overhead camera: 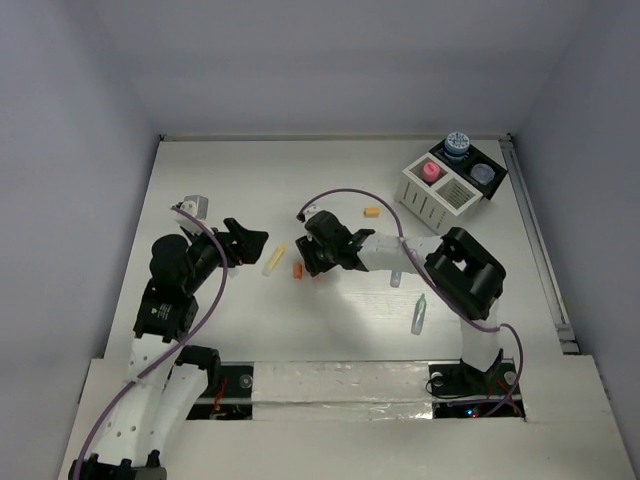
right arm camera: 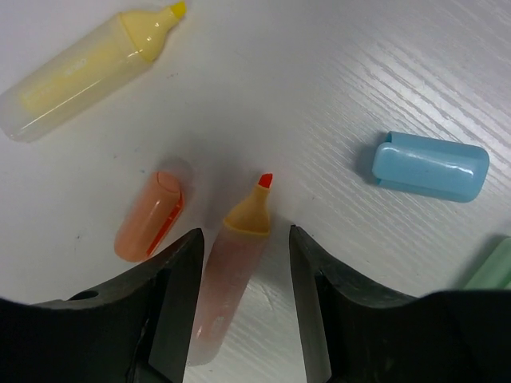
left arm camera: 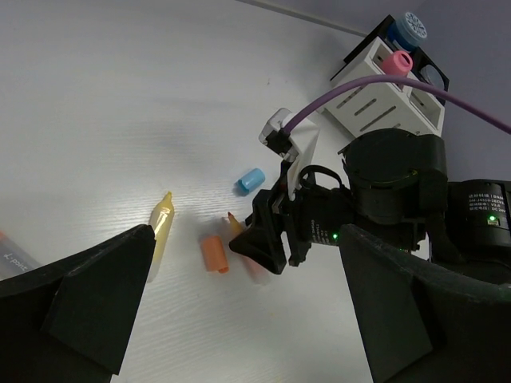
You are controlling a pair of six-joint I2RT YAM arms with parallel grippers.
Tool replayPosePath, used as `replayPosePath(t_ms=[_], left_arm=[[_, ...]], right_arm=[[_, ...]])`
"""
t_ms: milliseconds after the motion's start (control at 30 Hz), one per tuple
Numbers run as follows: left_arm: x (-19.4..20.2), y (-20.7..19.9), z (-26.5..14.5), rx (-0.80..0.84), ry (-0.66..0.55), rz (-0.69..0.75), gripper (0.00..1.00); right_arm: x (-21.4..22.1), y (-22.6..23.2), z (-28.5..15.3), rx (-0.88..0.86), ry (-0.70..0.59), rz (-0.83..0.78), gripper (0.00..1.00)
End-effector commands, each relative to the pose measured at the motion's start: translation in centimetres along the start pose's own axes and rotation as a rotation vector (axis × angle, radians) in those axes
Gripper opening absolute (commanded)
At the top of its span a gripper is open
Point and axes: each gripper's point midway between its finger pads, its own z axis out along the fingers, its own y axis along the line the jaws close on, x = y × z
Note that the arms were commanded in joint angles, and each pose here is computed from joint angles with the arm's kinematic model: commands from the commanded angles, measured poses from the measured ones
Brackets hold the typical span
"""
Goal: Sort the stationery into containers
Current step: Pick up the pen from the center of the board.
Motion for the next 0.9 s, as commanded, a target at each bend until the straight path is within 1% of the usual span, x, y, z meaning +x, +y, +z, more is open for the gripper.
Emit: replayPosePath(t_ms=[0, 33, 67, 100, 233, 267, 300, 333, 400, 433, 500, 533, 600, 633, 667, 733, 800, 867], left_arm=[[-0.2, -0.3, 0.2, 0.022, -0.012, -0.006, 0.99], [-0.3, -0.3, 0.2, 0.022, -0.013, -0.006, 0.99], [-0.3, -0.4, 0.2, 0.026, -0.013, -0.007, 0.99], [-0.3, -0.5, 0.2, 0.03, -0.012, -0.008, 0.98], [0.1, -0.8, 0.4, 0.055, 0.006, -0.015, 0.93], [0.3, -1.0, 0.5, 0.069, 0.017, -0.017, 0.91], [0.6, -1.0, 0.6, 0.075, 0.028, -0.024, 0.89], [0.8, -1.4, 0.6, 0.102, 0.037, -0.034, 0.85], [1.6, -1.7, 0.8, 0.126, 0.066, -0.049, 0.81], [1.8, -1.9, 0.9, 0.139, 0.071, -0.054, 0.77], [2.4, -2.5, 0.9, 0.161, 0.091, -0.065, 0.75], [2.8, -3.0, 0.8, 0.179, 0.104, -0.067, 0.73], [3.5, -3.6, 0.9, 0.195, 0.124, -0.078, 0.72], [3.7, -4.7, 0.9, 0.236, 0.128, -0.069, 0.72], [4.1, -5.1, 1.0, 0.243, 0.136, -0.071, 0.71], [5.2, -5.9, 1.2, 0.262, 0.165, -0.081, 0.71], [6.7, -7.0, 1.4, 0.285, 0.206, -0.086, 0.67], [7.6, -7.9, 1.6, 0.286, 0.218, -0.098, 0.65]], right_arm=[[0.4, -0.3, 0.4, 0.042, 0.027, -0.017, 0.52], [0.6, -0.5, 0.5, 0.054, 0.033, -0.018, 0.48], [0.6, -0.7, 0.6, 0.063, 0.033, -0.016, 0.4], [0.5, -0.8, 0.5, 0.07, 0.029, -0.011, 0.28], [-0.7, -0.7, -0.5, 0.073, -0.011, 0.001, 0.14], [-1.0, -0.7, -0.8, 0.074, -0.018, 0.003, 0.09], [-1.8, -0.7, -1.5, 0.077, -0.043, 0.012, 0.0], [-2.3, -0.7, -2.0, 0.074, -0.063, 0.017, 0.0], [-2.9, -0.7, -3.0, 0.074, -0.09, 0.022, 0.0], [-4.2, -0.5, -4.2, 0.066, -0.132, 0.03, 0.0], [-5.0, -0.4, -5.6, 0.054, -0.17, 0.037, 0.0], [-6.0, -0.2, -7.0, 0.04, -0.215, 0.045, 0.0], [-7.0, -0.1, -8.6, 0.024, -0.26, 0.058, 0.0], [-7.6, 0.1, -9.3, 0.014, -0.285, 0.063, 0.0], [-8.3, 0.2, -10.6, 0.005, -0.319, 0.071, 0.0], [-9.3, 0.5, -11.8, -0.017, -0.362, 0.085, 0.0], [-10.4, 0.9, -13.0, -0.04, -0.404, 0.102, 0.0], [-11.3, 1.2, -13.8, -0.055, -0.431, 0.116, 0.0]])
